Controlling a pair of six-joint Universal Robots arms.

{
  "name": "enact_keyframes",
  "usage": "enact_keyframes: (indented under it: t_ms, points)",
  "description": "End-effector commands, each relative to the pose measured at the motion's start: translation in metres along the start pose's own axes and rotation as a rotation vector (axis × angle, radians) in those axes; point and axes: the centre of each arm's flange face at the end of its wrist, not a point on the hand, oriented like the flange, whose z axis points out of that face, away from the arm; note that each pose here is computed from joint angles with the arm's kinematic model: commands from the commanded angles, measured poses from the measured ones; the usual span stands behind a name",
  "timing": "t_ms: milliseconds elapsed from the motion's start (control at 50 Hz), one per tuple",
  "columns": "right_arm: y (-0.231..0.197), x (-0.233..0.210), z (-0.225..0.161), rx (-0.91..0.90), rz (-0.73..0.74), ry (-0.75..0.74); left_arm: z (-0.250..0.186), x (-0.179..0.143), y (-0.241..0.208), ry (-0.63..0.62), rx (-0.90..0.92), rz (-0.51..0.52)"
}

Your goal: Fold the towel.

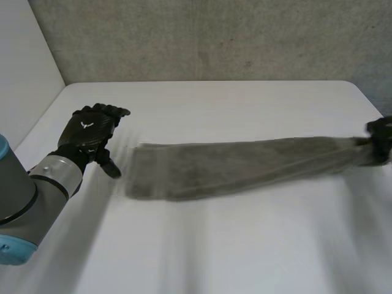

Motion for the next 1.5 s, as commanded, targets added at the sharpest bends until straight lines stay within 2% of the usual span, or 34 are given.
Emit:
enact_keyframes:
  t_ms: [20, 120, 160, 180, 260, 280, 320, 340, 360, 380, 420, 440, 480, 640, 760, 880, 920, 940, 980, 1040, 1080, 1100, 1140, 1200, 1240, 1300, 1500]
  points:
    - [-0.001, 0.031, 0.003, -0.025, -0.247, 0.087, -0.003, -0.002, -0.008, -0.008, 0.023, 0.004]
    - [-0.022, 0.034, 0.006, 0.021, -0.259, 0.128, -0.003, -0.008, -0.013, -0.027, 0.039, 0.007]
    - [-0.058, 0.006, -0.004, 0.154, -0.246, 0.084, -0.003, -0.011, -0.019, -0.036, 0.057, 0.010]
    - [-0.058, 0.006, -0.004, 0.154, -0.246, 0.084, -0.003, -0.011, -0.019, -0.036, 0.058, 0.010]
    - [-0.125, -0.055, -0.040, 0.439, -0.189, -0.001, 0.000, -0.014, -0.032, -0.052, 0.097, 0.015]
    - [-0.125, -0.055, -0.040, 0.440, -0.189, -0.002, 0.000, -0.014, -0.032, -0.052, 0.097, 0.015]
    - [-0.148, -0.105, -0.075, 0.587, -0.203, -0.113, 0.000, -0.014, -0.034, -0.054, 0.106, 0.017]
    - [-0.148, -0.106, -0.075, 0.588, -0.203, -0.114, 0.000, -0.014, -0.036, -0.052, 0.113, 0.018]
    - [-0.152, -0.134, -0.092, 0.641, -0.220, -0.193, 0.001, -0.014, -0.038, -0.052, 0.119, 0.019]
    - [-0.152, -0.135, -0.092, 0.641, -0.220, -0.194, 0.001, -0.014, -0.038, -0.052, 0.119, 0.019]
    - [-0.145, -0.184, -0.119, 0.690, -0.258, -0.347, 0.001, -0.012, -0.040, -0.048, 0.124, 0.020]
    - [-0.145, -0.184, -0.119, 0.690, -0.259, -0.348, 0.001, -0.012, -0.040, -0.048, 0.124, 0.020]
    - [-0.129, -0.216, -0.133, 0.693, -0.305, -0.451, 0.001, -0.011, -0.040, -0.045, 0.125, 0.021]
    - [-0.101, -0.250, -0.144, 0.686, -0.390, -0.565, 0.006, -0.010, -0.039, -0.040, 0.128, 0.021]
    - [-0.101, -0.246, -0.149, 0.732, -0.379, -0.630, 0.017, 0.001, -0.041, -0.007, 0.142, 0.025]
    - [-0.109, -0.220, -0.147, 0.725, -0.335, -0.585, 0.024, 0.013, -0.047, 0.020, 0.165, 0.029]
    - [-0.106, -0.193, -0.130, 0.657, -0.250, -0.538, 0.028, 0.025, -0.050, 0.035, 0.176, 0.031]
    - [-0.106, -0.192, -0.130, 0.657, -0.250, -0.537, 0.028, 0.025, -0.050, 0.035, 0.176, 0.031]
    - [-0.103, -0.166, -0.121, 0.596, -0.134, -0.508, 0.031, 0.039, -0.054, 0.045, 0.189, 0.031]
    - [-0.099, -0.155, -0.115, 0.560, -0.082, -0.495, 0.032, 0.046, -0.054, 0.052, 0.190, 0.032]
    - [-0.086, -0.137, -0.104, 0.482, -0.009, -0.468, 0.035, 0.064, -0.053, 0.083, 0.189, 0.032]
    - [-0.086, -0.137, -0.104, 0.481, -0.009, -0.468, 0.035, 0.064, -0.053, 0.084, 0.189, 0.032]
    - [-0.072, -0.126, -0.100, 0.424, 0.014, -0.449, 0.035, 0.087, -0.050, 0.140, 0.188, 0.033]
    - [-0.066, -0.122, -0.098, 0.405, 0.018, -0.441, 0.035, 0.099, -0.047, 0.172, 0.185, 0.036]
    - [-0.056, -0.118, -0.095, 0.369, 0.022, -0.434, 0.031, 0.123, -0.046, 0.228, 0.192, 0.039]
    - [-0.053, -0.117, -0.096, 0.359, 0.023, -0.434, 0.027, 0.139, -0.044, 0.266, 0.197, 0.042]
    - [-0.051, -0.118, -0.096, 0.350, 0.025, -0.436, 0.023, 0.163, -0.031, 0.327, 0.174, 0.051]
